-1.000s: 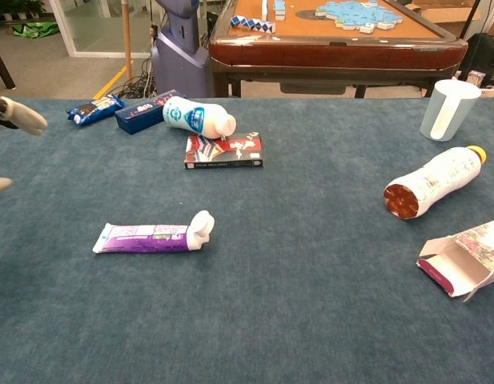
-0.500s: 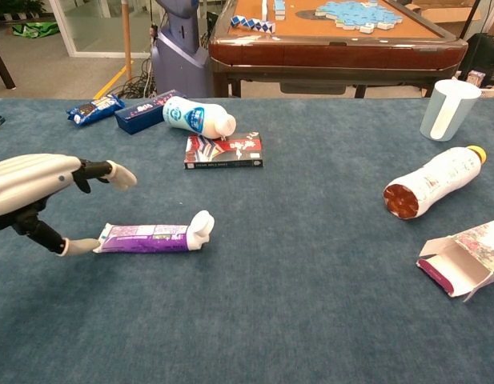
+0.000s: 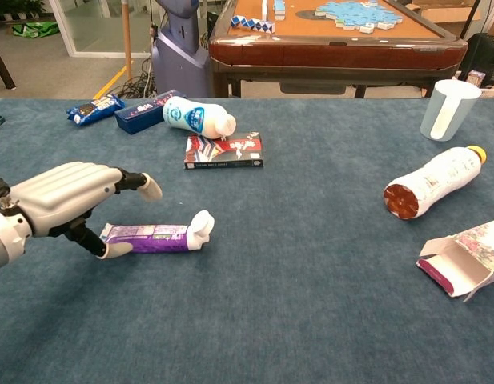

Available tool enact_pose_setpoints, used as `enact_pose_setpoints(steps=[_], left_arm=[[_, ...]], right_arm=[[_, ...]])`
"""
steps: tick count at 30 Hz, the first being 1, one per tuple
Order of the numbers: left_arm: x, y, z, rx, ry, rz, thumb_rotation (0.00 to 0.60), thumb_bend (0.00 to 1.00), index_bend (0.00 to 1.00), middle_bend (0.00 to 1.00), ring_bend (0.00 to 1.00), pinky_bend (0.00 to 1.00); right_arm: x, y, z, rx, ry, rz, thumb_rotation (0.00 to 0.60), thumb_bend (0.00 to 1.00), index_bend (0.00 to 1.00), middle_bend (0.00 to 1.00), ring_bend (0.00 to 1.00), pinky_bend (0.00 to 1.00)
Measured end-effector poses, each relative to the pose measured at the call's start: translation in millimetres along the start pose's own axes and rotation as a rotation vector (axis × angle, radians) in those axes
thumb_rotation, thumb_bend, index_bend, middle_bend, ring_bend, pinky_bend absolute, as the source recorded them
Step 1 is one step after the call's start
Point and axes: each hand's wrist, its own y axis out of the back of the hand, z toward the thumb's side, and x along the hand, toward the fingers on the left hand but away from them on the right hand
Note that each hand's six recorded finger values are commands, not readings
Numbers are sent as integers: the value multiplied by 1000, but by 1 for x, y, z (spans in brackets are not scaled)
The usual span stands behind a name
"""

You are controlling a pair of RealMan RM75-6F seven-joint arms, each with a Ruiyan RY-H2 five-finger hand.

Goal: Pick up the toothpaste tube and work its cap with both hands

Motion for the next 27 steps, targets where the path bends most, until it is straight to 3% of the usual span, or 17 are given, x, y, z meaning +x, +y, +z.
enact_pose_setpoints(steps=[10, 20, 27], left_arm=[[12, -12, 0, 23, 1, -39, 600, 212, 250, 266, 200, 215], [30, -5, -11, 54, 24, -9, 600, 210, 265, 281, 200, 215], [28, -5, -12, 71, 8, -27, 600, 212, 286, 281, 199, 215]], right_arm=[[4, -1, -5, -5, -12, 7, 363, 113, 21, 5, 0, 0], [6, -2, -8, -7, -21, 6, 363, 113, 21, 5, 0, 0], [7, -4, -10, -14, -23, 9, 363, 113, 21, 5, 0, 0]])
